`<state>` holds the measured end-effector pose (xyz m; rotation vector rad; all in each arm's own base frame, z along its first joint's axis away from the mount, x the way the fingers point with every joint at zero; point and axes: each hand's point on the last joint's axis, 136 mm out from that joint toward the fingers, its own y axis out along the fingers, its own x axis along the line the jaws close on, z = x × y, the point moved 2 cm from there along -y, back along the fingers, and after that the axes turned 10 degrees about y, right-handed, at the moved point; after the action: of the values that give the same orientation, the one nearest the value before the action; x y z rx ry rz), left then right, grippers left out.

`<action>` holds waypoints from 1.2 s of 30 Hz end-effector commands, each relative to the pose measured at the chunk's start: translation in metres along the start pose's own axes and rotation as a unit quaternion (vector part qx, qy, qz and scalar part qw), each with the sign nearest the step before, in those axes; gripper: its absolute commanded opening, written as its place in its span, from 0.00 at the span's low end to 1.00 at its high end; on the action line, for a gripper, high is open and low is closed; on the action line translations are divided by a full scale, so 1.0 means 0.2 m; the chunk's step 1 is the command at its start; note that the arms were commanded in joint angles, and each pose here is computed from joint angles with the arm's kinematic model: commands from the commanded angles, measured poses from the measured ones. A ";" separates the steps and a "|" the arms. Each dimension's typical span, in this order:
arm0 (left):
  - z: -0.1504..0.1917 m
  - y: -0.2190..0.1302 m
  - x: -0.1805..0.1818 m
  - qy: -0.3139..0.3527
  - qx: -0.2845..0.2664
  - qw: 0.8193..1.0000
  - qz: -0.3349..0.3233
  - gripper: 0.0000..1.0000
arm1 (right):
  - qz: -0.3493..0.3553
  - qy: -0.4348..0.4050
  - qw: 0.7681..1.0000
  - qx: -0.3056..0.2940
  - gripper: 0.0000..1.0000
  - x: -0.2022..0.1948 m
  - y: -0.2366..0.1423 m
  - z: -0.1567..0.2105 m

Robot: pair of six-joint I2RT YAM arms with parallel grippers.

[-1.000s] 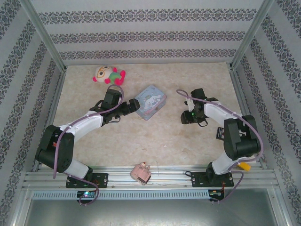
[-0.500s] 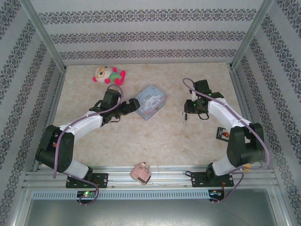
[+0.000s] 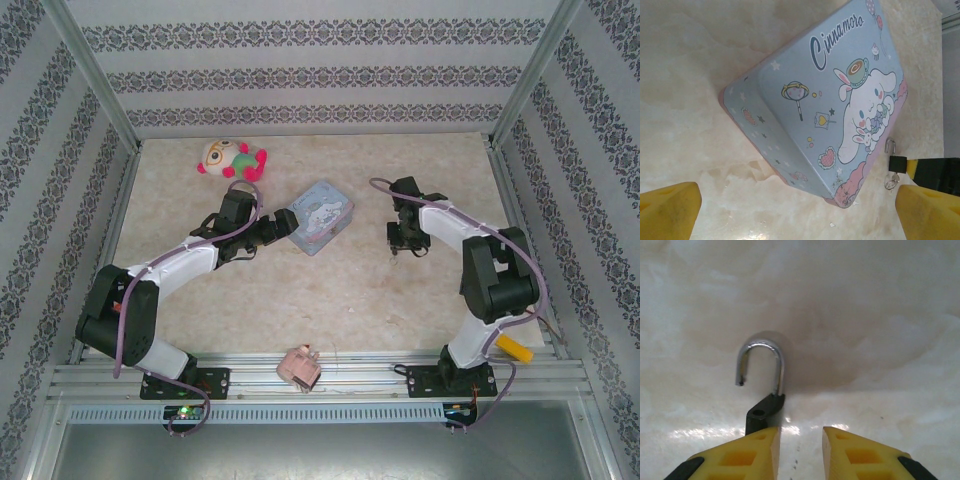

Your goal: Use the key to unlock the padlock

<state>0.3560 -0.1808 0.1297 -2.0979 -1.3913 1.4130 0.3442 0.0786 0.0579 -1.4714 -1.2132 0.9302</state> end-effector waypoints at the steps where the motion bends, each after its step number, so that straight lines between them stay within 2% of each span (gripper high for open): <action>1: -0.05 0.01 -0.02 -0.005 -0.012 1.000 0.015 0.99 | 0.022 -0.006 1.000 -0.003 0.29 0.03 0.02 -0.03; 7: -0.05 0.01 -0.01 -0.006 -0.012 1.000 0.012 0.99 | 0.026 -0.021 0.999 0.001 0.29 0.09 0.05 -0.03; 12: -0.05 0.01 -0.01 -0.006 -0.013 1.000 0.010 0.99 | 0.005 -0.032 0.999 -0.021 0.30 0.16 -0.02 -0.10; 14: -0.06 0.01 -0.02 -0.005 -0.013 1.000 0.012 0.99 | -0.012 -0.035 0.999 -0.036 0.37 0.20 -0.08 -0.15; 21: -0.07 0.00 -0.03 -0.012 -0.018 1.000 0.014 1.00 | -0.116 -0.044 0.989 -0.079 0.38 0.42 -0.26 -0.35; 24: -0.07 0.01 -0.03 -0.018 -0.015 1.000 0.016 0.99 | -0.169 -0.047 0.981 -0.085 0.50 0.54 -0.31 -0.42; 30: -0.07 0.06 -0.06 -0.023 -0.004 0.999 0.034 0.90 | -0.233 -0.053 0.968 -0.076 0.52 0.73 -0.28 -0.54; 36: -0.10 0.12 -0.07 -0.021 0.005 0.999 0.041 0.87 | -0.255 -0.049 0.964 -0.058 0.51 0.81 -0.20 -0.57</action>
<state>0.3689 -0.1938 0.1183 -2.0815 -1.3344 1.5012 0.4756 0.1985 0.1226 -1.1916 -1.6198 0.6175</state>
